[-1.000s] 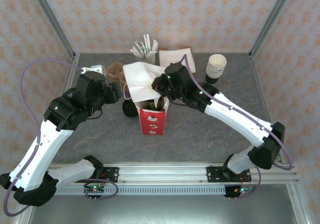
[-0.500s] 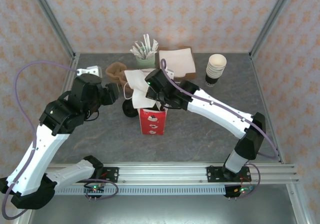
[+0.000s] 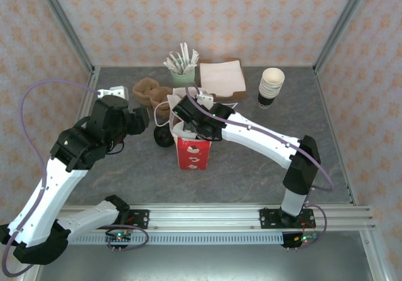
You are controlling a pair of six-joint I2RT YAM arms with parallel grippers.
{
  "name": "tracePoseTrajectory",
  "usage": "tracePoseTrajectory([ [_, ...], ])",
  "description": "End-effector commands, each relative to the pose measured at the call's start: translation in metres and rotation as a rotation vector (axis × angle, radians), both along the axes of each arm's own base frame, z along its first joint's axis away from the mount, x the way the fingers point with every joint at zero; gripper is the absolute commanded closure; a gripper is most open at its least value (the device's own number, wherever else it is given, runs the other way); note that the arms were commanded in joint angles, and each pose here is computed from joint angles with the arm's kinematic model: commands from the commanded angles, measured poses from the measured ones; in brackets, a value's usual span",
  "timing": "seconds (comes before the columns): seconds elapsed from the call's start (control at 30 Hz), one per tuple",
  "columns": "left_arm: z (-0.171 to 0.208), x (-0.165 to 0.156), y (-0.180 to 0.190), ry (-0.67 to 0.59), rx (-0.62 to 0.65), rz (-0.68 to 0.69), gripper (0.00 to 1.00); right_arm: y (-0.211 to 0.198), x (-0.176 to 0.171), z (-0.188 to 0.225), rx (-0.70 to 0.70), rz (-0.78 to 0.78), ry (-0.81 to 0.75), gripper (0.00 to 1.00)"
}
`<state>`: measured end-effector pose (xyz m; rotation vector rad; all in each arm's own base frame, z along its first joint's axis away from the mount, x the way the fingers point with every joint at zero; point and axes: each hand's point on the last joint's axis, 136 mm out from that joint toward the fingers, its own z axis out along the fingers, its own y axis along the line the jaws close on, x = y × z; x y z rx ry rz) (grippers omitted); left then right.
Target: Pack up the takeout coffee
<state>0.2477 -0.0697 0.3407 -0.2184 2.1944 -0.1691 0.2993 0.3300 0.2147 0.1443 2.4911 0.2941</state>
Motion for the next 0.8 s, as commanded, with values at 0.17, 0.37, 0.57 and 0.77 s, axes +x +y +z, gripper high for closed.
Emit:
tracePoseTrajectory([
  [0.17,-0.001,0.0,0.005,-0.009,0.005,0.021,0.35,-0.001,0.0,0.051,0.029,0.03,-0.085,0.75],
  [0.37,-0.001,0.0,0.007,-0.01,0.01,0.024,0.34,-0.01,-0.002,0.091,0.092,0.027,-0.151,0.57],
  [0.57,0.0,0.0,0.008,-0.012,0.01,0.029,0.35,-0.009,-0.004,0.113,0.154,0.05,-0.194,0.6],
  [0.77,0.0,0.0,0.006,-0.013,0.003,0.025,0.35,0.016,-0.004,0.109,0.224,0.115,-0.176,0.73],
])
